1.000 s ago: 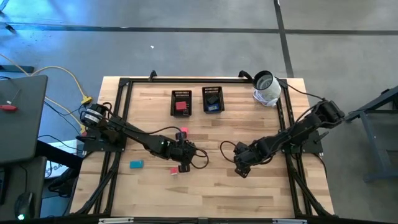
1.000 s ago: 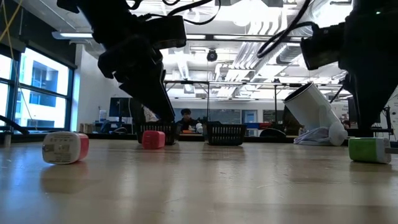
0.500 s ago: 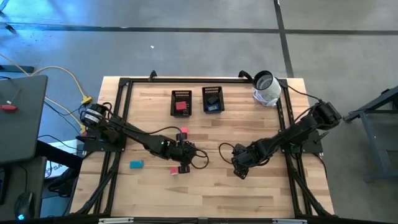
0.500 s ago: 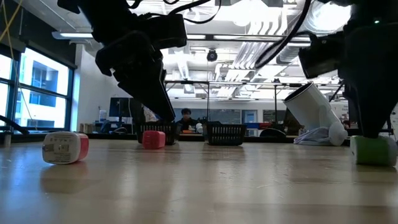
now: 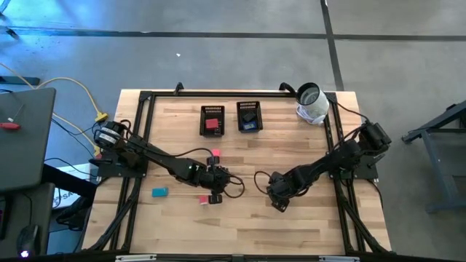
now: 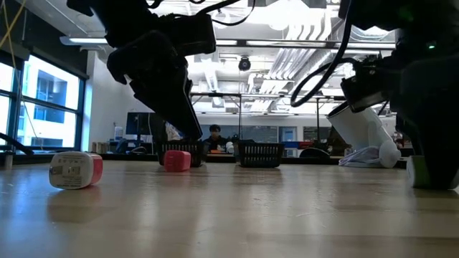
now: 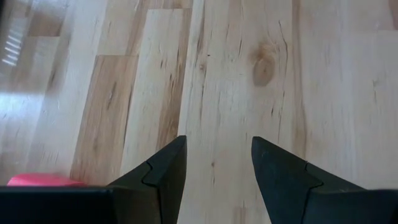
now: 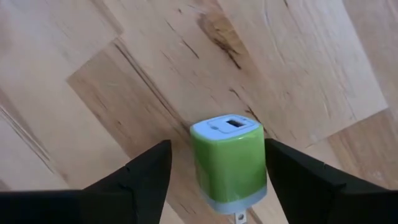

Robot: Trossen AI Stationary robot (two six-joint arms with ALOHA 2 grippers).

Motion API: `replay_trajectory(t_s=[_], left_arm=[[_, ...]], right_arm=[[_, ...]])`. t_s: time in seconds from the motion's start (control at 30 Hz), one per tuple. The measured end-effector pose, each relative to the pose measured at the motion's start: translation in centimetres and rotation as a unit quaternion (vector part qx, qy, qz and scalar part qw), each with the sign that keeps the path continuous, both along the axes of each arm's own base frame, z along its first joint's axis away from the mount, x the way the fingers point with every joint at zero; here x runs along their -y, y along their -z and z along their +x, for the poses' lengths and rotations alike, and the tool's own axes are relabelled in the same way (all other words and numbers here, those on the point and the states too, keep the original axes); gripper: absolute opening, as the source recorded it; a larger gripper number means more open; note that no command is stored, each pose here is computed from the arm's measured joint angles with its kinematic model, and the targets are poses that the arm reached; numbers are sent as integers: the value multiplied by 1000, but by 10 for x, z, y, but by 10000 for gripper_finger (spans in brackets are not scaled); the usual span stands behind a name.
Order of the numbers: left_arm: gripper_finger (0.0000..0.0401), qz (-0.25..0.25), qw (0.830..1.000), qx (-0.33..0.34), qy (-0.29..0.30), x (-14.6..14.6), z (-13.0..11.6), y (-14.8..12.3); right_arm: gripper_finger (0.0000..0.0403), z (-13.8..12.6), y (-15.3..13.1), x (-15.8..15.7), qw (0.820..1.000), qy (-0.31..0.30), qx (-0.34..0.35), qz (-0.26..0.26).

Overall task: Pick & Place Office items
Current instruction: Put the green charger adapter into the left black bin

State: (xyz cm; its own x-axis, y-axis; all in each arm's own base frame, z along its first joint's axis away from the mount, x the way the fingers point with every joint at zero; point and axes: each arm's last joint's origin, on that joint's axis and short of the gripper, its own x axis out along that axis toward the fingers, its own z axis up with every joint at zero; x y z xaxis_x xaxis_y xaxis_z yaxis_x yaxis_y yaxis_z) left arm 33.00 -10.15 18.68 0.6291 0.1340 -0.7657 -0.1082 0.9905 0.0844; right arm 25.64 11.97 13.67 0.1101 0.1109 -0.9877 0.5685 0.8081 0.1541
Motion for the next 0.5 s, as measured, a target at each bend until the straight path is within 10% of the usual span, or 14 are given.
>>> replay_trajectory(t_s=[0.3,0.5], left_arm=[[171,-1,1000,2,0,0,0,0],[171,0,1000,2,0,0,0,0]], right_arm=[[126,-1,1,1,1000,-5,-2,-13],[126,-1,1,1,1000,-15,1,-16]])
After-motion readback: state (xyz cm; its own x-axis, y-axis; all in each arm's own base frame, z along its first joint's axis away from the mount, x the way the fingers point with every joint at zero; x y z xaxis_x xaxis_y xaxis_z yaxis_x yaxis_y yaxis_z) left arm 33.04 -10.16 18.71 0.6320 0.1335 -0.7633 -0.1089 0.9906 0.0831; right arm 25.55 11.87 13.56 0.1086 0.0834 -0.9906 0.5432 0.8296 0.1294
